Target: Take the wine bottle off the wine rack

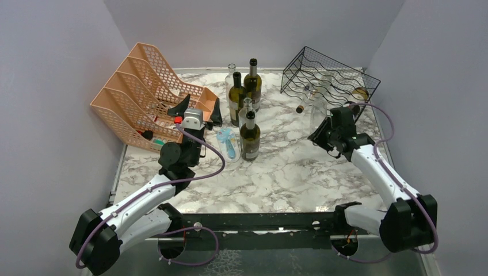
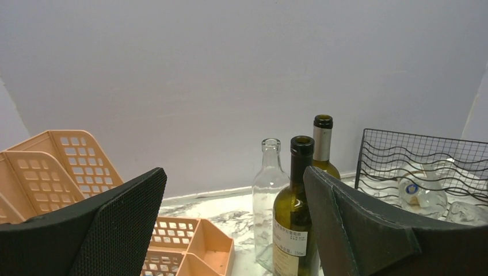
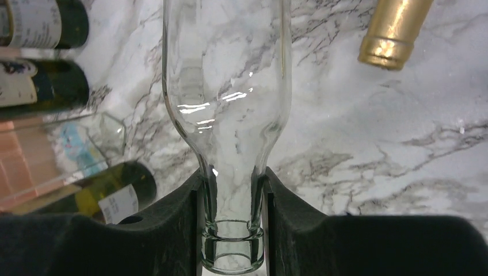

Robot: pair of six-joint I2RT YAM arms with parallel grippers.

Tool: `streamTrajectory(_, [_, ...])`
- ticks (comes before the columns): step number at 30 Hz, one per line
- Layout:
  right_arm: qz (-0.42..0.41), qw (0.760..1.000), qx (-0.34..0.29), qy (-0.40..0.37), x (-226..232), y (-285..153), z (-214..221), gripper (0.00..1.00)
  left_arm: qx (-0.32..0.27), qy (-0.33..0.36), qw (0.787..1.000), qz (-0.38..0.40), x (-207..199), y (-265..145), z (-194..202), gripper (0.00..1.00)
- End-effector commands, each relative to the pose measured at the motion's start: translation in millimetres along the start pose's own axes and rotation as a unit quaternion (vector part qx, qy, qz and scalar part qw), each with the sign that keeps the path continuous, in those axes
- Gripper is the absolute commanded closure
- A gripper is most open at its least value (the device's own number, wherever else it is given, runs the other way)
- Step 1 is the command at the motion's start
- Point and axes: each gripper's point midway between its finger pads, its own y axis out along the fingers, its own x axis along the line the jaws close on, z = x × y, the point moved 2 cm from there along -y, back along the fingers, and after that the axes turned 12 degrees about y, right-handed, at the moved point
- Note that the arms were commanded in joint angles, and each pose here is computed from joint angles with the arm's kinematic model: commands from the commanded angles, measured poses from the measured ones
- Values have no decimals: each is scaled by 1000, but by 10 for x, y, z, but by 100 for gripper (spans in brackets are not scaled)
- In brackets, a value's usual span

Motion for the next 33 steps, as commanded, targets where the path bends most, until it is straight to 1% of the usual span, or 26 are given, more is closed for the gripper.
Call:
streamTrajectory(1, [-57,997,24,-52,104,-412,77,86,-50,-31,998,15,31,61,-345,5])
streamTrajectory(4, [-72,993,47,-78,91,-586,159,90,-82,-41,994,61,-94,50,-491,5])
streamTrajectory(7, [-81,988,84,-97,79,-744,266,94,-123,-57,981,137,-314,-4,-676,5])
streamTrajectory(11, [-90,980,134,-121,41,-959,413,99,-176,-87,951,239,-591,-118,-970,9])
streamTrajectory(14, [-92,972,169,-136,-13,-1104,519,99,-206,-105,922,310,-771,-217,-1158,11])
streamTrajectory(16, [-93,968,187,-141,-53,-1194,579,99,-230,-104,896,365,-921,-314,-1274,13])
streamTrajectory(19, [-101,959,221,-149,-96,-1310,691,99,-261,-102,848,451,-1206,-527,-1389,13])
streamTrajectory(22, [-116,945,258,-164,-126,-1408,802,99,-285,-98,791,533,-1546,-826,-1410,7])
streamTrajectory(23, [-125,940,269,-168,-132,-1436,842,99,-290,-97,768,563,-1674,-963,-1395,5])
streamTrajectory(26, [-165,925,296,-170,-85,-1555,942,99,-270,-89,717,636,-2073,-1282,-1231,2])
streamTrajectory(28, [-173,923,299,-169,-98,-1630,969,99,-243,-71,694,673,-2317,-1446,-1075,2])
streamTrajectory(29, [-176,922,300,-168,-99,-1665,979,99,-231,-59,691,682,-2420,-1498,-1007,2])
streamTrajectory(32, [-184,918,311,-166,-115,-1786,1022,99,-207,-5,693,691,-2662,-1642,-807,2])
streamTrajectory(33, [-189,914,318,-165,-115,-1827,1042,99,-192,16,704,683,-2728,-1649,-729,2])
